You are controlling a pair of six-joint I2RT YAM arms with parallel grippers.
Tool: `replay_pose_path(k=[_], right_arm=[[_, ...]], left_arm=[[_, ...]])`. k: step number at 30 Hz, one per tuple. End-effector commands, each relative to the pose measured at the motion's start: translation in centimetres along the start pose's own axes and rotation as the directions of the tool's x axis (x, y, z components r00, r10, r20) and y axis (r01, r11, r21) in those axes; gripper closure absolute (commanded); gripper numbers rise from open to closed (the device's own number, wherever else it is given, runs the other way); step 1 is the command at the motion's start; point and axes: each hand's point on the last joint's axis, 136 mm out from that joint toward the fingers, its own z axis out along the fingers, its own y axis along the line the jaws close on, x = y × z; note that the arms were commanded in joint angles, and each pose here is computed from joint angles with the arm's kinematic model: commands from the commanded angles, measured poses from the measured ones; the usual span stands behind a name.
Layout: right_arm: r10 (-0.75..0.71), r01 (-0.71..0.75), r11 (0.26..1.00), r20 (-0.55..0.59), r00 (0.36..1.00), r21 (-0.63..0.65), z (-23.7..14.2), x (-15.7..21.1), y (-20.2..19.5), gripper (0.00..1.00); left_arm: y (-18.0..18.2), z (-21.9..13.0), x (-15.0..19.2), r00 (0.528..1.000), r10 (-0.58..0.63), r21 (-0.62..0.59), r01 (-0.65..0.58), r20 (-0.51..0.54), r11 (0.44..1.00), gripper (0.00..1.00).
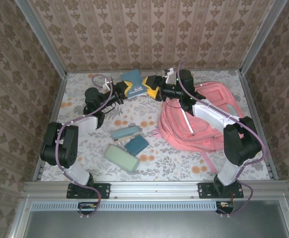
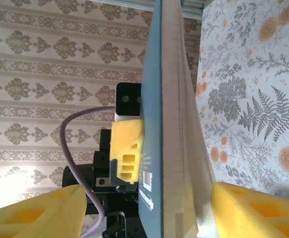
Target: Pack the student bag
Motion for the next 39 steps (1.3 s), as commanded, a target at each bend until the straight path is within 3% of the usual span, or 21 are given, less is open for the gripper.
replay_pose_path(k=[1, 19, 29, 32, 35, 39], right_arm=[[-0.013, 0.011, 0.999, -0.057, 0.998, -0.046, 0.9, 1.2, 1.4, 0.32], [-0.062, 0.057, 0.981, -0.019, 0.998, -0.187, -1.7, 0.3, 5.6, 0.34], [-0.059, 0.063, 0.977, 0.023, 0.998, -0.202, -4.3, -0.2, 6.5, 0.36], [-0.072, 0.075, 0.985, 0.028, 0.997, -0.158, -4.7, -0.2, 5.8, 0.35], [-0.102, 0.103, 0.994, 0.046, 0.994, -0.021, -5.7, -0.5, 3.6, 0.34], [-0.205, 0.186, 0.933, 0.030, 0.978, 0.309, -8.5, -0.5, -1.4, 0.35]], left_arm=[[-2.2, 0.2, 0.4, 0.997, 0.072, 0.067, -0.071, -0.011, 0.995, 0.91], [-0.3, -0.4, 0.0, 0.997, 0.078, 0.007, -0.078, -0.007, 0.997, 0.91], [0.3, -0.9, -0.3, 0.997, 0.080, -0.012, -0.080, 0.000, 0.997, 0.91], [0.3, -0.9, -0.3, 0.997, 0.080, -0.010, -0.080, 0.001, 0.997, 0.91], [0.1, -0.9, -0.2, 0.996, 0.084, -0.008, -0.084, 0.002, 0.996, 0.97], [0.4, -1.2, 0.2, 0.996, 0.086, -0.028, -0.086, -0.003, 0.996, 1.00]])
